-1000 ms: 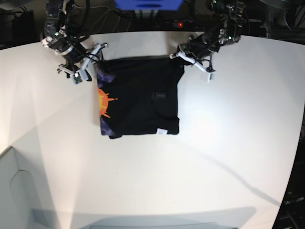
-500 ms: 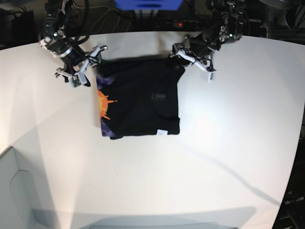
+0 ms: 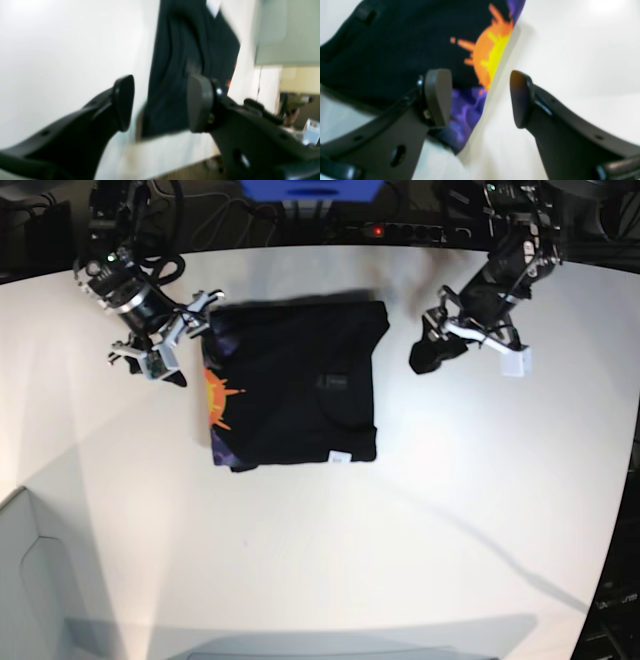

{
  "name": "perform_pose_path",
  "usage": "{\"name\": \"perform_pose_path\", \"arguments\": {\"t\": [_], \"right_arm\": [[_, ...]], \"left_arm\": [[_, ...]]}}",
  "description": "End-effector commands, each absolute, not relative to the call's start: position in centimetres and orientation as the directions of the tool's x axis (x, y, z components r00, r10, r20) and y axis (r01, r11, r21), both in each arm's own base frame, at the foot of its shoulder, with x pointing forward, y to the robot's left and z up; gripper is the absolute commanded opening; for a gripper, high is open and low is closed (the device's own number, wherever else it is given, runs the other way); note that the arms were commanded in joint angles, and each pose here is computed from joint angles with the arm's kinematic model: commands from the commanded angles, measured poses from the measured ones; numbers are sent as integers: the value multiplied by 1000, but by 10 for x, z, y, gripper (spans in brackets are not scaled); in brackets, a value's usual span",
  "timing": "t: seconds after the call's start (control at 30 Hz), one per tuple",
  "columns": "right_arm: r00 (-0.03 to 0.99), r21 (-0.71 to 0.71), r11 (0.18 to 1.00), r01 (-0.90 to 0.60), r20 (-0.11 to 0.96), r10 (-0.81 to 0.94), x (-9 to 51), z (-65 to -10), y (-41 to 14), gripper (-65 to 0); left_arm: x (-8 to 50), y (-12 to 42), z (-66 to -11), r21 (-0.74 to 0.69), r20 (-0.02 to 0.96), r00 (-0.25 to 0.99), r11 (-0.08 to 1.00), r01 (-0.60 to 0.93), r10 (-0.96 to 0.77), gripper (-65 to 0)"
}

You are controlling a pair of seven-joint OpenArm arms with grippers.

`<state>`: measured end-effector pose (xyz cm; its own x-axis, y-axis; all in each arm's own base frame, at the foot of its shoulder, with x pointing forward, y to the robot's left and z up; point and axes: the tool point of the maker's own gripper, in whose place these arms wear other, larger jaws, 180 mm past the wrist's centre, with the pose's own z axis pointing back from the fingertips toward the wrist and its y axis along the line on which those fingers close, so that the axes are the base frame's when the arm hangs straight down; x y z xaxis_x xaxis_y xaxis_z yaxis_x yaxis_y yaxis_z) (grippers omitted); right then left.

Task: Fold the T-shirt properly
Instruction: 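Push the folded shirt with the left gripper toward the right gripper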

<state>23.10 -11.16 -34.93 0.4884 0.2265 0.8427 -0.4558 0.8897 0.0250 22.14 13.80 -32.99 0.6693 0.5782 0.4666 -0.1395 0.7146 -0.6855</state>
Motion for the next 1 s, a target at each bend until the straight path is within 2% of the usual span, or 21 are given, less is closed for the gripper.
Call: {"name": "perform_pose_path", "arguments": {"t": [0.0, 0.13, 0.27, 0.4, 0.7, 0.73, 0.8, 0.93, 0.97], "right_arm": [[450, 21, 883, -470, 866, 219, 234, -338, -109, -277], [444, 17, 883, -470, 869, 220, 237, -337, -109, -277], [434, 10, 883, -470, 873, 221, 242, -334, -109, -277], [425, 5, 883, -470, 878, 221, 245, -332, -109, -277], [423, 9, 884, -468, 880, 215, 246, -331, -108, -277], [423, 14, 885, -466, 882, 209, 246, -331, -107, -277], [423, 14, 885, -466, 882, 209, 246, -331, -107, -277], [422, 12, 886, -463, 882, 209, 247, -331, -108, -277], [424, 8, 890, -456, 881, 209, 247, -330, -111, -277]], "left_arm": [[231, 135, -316, -710, 482, 650, 697, -103, 587, -289], [251, 137, -322, -727, 473, 635, 677, -110, 611, -271], [275, 113, -351, -765, 389, 685, 631, -133, 616, -271], [280, 88, -374, -777, 324, 744, 613, -144, 585, -271], [282, 64, -402, -771, 261, 806, 618, -157, 531, -279], [282, 61, -404, -770, 254, 816, 619, -155, 520, -295], [284, 57, -410, -767, 242, 828, 622, -157, 506, -384], [291, 52, -424, -741, 226, 860, 654, -154, 458, -650], [295, 50, -427, -730, 228, 873, 669, -140, 431, -650]]}}
